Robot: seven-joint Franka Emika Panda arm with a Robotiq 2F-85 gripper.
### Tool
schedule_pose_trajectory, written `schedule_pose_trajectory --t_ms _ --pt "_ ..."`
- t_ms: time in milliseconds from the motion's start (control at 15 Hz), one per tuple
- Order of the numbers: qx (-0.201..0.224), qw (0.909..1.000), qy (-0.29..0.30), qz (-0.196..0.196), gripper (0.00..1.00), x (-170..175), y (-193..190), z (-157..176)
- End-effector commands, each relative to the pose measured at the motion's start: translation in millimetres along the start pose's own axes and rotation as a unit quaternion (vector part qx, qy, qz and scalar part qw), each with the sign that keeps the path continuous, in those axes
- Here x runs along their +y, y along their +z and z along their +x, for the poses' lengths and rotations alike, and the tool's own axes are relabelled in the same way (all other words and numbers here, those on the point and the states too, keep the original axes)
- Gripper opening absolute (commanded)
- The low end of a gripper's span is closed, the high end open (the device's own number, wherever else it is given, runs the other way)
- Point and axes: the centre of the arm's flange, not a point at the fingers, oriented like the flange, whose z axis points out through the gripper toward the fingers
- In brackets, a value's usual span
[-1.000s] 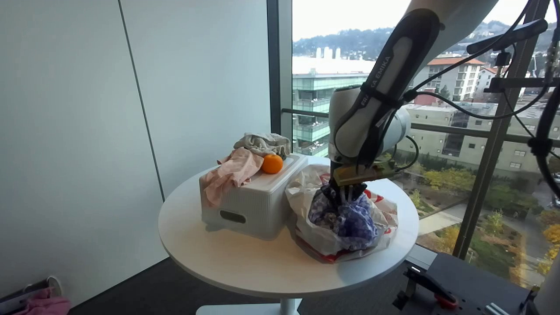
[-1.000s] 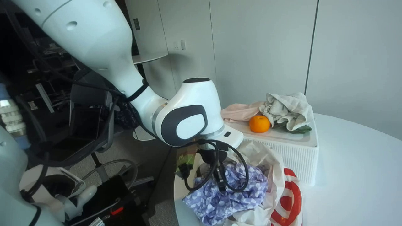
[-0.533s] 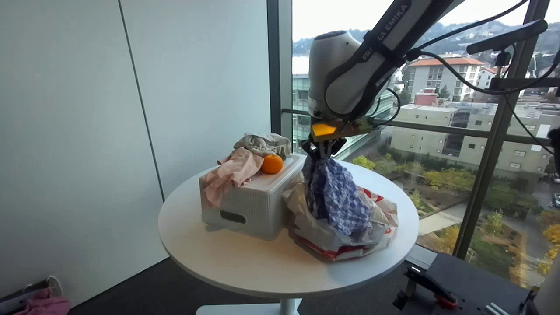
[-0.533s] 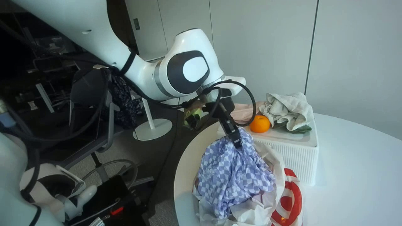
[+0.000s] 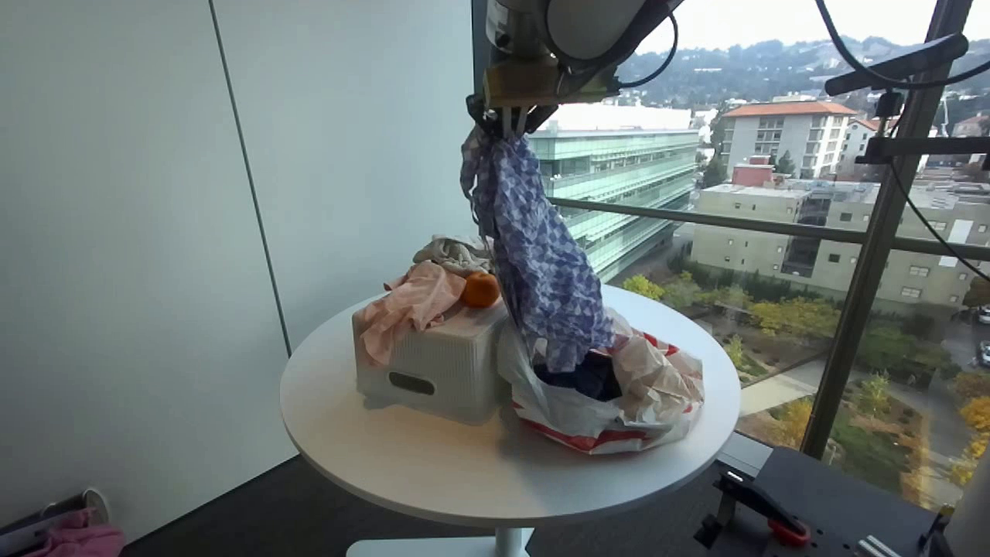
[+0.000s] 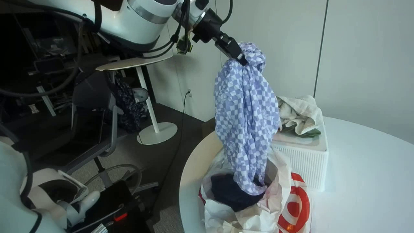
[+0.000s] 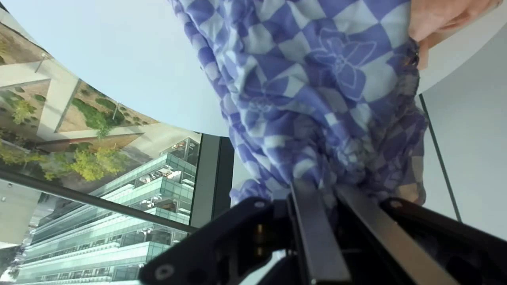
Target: Take the clothing out of the carrier bag
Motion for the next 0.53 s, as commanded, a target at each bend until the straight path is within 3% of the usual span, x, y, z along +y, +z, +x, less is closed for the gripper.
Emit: schedule_pose_trajectory --t_ms 0,200,333,467 --pt "0.093 0.9950 0.003 0.035 0.02 -59 -60 31" --pt "0.164 0.9840 -0.012 0.068 0.02 -119 -95 36" --pt "0.216 0.9731 -0.035 0.071 0.02 -153 -88 28" --pt "0.264 0.9602 -0.061 0.065 0.02 -174 -58 13"
